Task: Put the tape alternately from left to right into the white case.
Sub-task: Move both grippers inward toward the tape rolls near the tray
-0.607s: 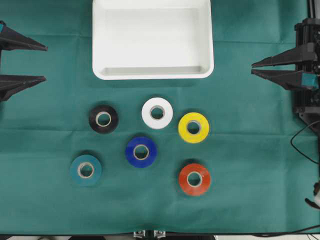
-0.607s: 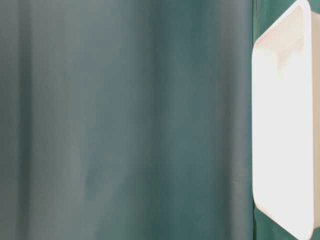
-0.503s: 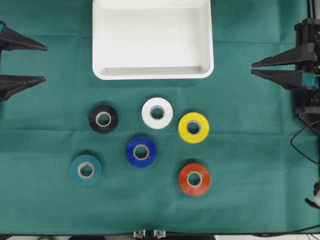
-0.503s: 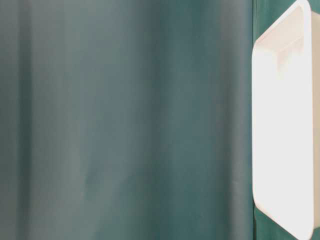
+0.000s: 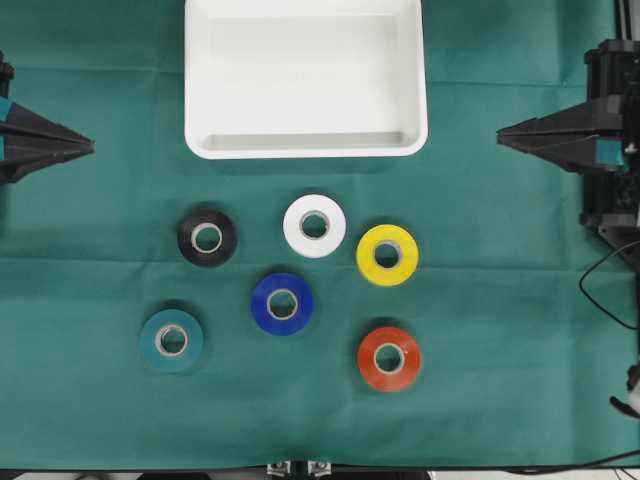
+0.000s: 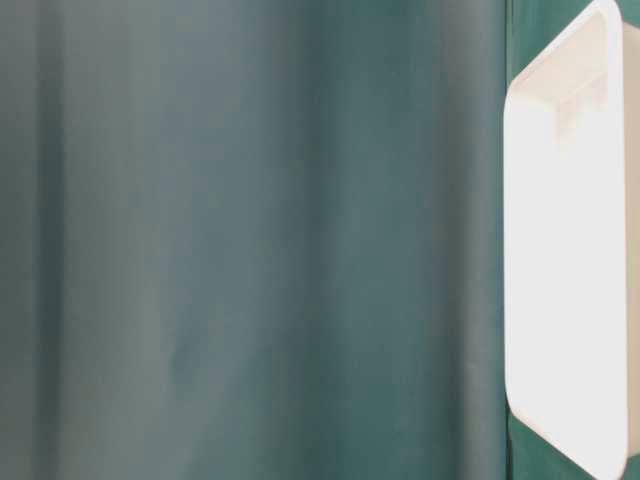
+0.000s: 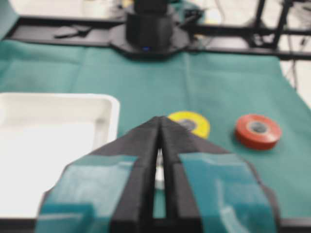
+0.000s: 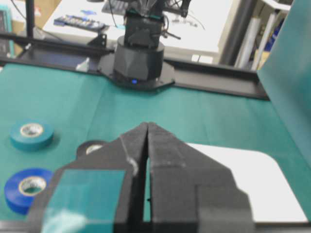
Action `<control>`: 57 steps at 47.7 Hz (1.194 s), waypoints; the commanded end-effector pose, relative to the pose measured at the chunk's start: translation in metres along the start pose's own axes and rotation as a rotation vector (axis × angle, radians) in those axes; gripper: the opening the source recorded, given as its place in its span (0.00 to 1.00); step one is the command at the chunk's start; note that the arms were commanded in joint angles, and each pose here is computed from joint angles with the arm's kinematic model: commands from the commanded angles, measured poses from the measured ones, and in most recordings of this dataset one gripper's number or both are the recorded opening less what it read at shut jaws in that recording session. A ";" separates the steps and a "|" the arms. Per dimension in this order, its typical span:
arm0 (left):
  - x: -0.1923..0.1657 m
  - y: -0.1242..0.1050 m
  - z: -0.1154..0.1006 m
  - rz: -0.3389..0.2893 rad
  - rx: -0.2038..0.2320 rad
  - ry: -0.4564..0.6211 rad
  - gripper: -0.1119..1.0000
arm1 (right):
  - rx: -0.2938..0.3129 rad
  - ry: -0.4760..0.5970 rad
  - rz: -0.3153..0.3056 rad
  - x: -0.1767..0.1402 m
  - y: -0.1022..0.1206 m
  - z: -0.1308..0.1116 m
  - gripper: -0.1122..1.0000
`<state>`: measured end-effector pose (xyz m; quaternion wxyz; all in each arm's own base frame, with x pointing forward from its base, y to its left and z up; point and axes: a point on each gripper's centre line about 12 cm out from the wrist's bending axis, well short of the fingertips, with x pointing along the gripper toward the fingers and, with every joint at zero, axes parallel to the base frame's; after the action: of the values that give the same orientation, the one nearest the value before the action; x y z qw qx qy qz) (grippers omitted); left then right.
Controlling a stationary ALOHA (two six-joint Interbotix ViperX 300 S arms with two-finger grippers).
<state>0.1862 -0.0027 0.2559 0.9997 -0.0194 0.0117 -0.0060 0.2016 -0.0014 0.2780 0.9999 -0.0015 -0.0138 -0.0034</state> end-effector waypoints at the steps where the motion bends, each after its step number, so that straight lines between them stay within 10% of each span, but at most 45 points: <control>1: 0.002 -0.001 0.002 -0.006 0.000 -0.003 0.01 | 0.001 -0.003 -0.002 0.005 0.000 0.003 0.10; 11: 0.002 -0.001 0.003 -0.005 -0.014 0.002 0.01 | 0.004 0.031 -0.014 0.014 -0.003 -0.001 0.15; 25: 0.002 -0.001 -0.005 -0.004 -0.018 0.048 0.15 | 0.040 0.076 -0.018 0.024 -0.004 -0.008 0.79; 38: 0.001 0.000 -0.006 -0.001 -0.015 0.058 0.76 | 0.060 0.095 -0.019 0.028 -0.004 -0.011 0.77; 57: 0.013 0.001 -0.014 0.009 -0.018 0.145 0.76 | 0.090 0.235 -0.029 0.050 -0.005 -0.019 0.77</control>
<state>0.1916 -0.0031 0.2337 0.9959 -0.0264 0.0867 -0.0048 0.2440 -0.0059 0.2516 0.9932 0.0426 0.1073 -0.0162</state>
